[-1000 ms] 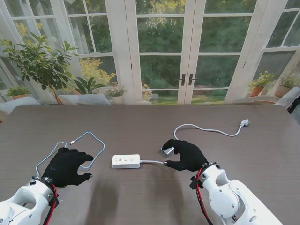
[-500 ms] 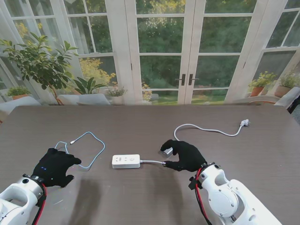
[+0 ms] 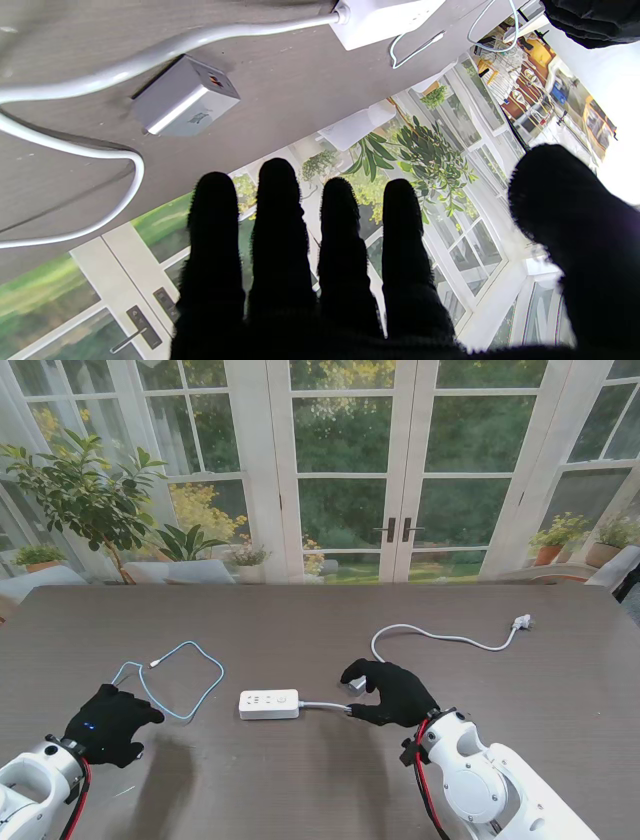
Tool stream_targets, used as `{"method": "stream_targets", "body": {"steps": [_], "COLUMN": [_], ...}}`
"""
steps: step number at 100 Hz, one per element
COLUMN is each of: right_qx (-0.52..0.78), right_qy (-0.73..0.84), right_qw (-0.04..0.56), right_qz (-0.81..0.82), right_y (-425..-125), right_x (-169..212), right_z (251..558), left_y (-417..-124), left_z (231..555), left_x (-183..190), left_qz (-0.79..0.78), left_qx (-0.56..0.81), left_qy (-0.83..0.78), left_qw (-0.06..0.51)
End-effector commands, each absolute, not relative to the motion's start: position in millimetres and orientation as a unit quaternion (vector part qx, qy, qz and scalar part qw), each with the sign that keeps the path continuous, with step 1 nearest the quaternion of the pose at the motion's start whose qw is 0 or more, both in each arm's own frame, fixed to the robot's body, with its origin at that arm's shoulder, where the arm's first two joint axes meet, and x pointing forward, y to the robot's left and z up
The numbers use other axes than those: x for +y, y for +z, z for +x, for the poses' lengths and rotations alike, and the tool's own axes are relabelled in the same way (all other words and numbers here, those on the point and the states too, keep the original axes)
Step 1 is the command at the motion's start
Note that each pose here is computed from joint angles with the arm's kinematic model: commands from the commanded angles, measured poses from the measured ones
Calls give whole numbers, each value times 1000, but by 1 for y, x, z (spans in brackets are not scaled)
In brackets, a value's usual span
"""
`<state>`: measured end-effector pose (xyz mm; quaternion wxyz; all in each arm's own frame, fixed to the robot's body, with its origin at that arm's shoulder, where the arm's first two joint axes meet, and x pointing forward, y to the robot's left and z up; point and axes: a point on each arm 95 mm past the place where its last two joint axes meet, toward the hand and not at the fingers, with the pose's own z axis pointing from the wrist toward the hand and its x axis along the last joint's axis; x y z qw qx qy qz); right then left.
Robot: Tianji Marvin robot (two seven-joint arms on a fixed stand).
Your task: Set up the charging station
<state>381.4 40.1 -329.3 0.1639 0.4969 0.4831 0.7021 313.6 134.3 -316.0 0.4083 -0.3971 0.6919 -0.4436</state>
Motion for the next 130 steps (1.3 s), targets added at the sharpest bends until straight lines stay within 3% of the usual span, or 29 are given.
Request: {"method": "stream_targets", "body": {"steps": [1, 84, 130], "right_qx": [487, 483, 480], "right_qy": [700, 699, 698], "right_qw": [154, 130, 120], "right_qz": [500, 512, 517], "right_y": [-332, -336, -337], "right_x": [45, 50, 51], "right_z": [379, 377, 376], "left_y": [-321, -338, -335], "left_z": [315, 324, 309], "left_x": [139, 155, 165], "left_qz": [-397, -387, -388], "left_qx": [700, 762, 772], "left_qy": [-435, -370, -316], "left_qw": [404, 364, 392]}}
